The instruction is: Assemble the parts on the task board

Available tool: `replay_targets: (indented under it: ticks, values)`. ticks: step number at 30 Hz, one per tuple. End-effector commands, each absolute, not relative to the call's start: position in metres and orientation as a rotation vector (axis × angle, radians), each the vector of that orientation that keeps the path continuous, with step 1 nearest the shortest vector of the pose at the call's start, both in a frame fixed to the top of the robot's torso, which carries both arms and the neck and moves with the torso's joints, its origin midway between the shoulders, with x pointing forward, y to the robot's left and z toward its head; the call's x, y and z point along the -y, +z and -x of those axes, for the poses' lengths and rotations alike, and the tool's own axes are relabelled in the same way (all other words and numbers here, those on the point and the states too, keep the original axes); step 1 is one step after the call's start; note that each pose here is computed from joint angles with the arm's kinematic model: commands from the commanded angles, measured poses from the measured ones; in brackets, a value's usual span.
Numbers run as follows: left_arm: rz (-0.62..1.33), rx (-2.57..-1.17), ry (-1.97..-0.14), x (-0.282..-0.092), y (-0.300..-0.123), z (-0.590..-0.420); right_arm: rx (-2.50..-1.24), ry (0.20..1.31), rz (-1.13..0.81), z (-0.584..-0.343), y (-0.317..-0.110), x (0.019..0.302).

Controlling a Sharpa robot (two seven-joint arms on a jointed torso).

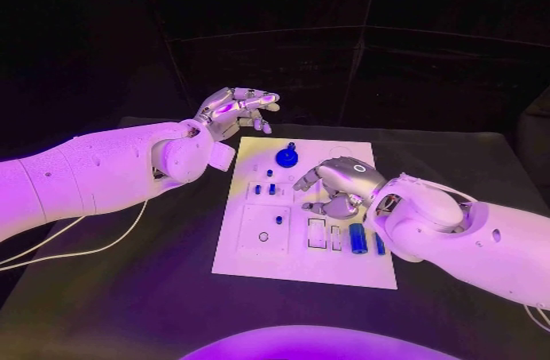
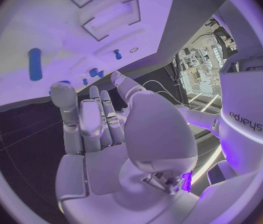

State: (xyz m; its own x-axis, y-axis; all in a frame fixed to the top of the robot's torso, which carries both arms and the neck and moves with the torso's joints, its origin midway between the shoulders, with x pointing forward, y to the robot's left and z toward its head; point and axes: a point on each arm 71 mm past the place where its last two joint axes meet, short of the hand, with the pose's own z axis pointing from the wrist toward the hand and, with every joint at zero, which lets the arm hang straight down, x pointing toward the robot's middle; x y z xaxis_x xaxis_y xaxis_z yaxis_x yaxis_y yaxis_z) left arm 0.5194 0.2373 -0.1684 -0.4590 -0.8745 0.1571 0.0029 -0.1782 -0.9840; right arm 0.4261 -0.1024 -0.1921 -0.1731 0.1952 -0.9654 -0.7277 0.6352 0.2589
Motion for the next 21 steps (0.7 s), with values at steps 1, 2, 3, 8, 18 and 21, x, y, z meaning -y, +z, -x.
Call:
replay_targets:
  ticks: [1, 2, 3, 8, 18, 21]
  values:
    - [1.027, -1.430, -1.728, -0.236, -0.167, -0.518, -1.586, 0.818, 0.405, -0.437, -0.184, 0.119]
    - [1.027, -1.430, -1.729, -0.236, -0.167, -0.518, -1.597, 0.791, 0.399, -0.440, -0.182, 0.126]
    - [1.027, -1.431, -1.730, -0.236, -0.167, -0.518, -1.607, 0.765, 0.395, -0.443, -0.180, 0.132]
    - [1.026, -1.430, -1.732, -0.235, -0.167, -0.518, -1.645, 0.674, 0.394, -0.452, -0.179, 0.150]
    - [1.021, -1.436, -1.736, -0.233, -0.167, -0.518, -1.723, 0.593, 0.432, -0.459, -0.185, 0.155]
    - [1.020, -1.437, -1.736, -0.232, -0.167, -0.518, -1.755, 0.591, 0.452, -0.460, -0.188, 0.153]
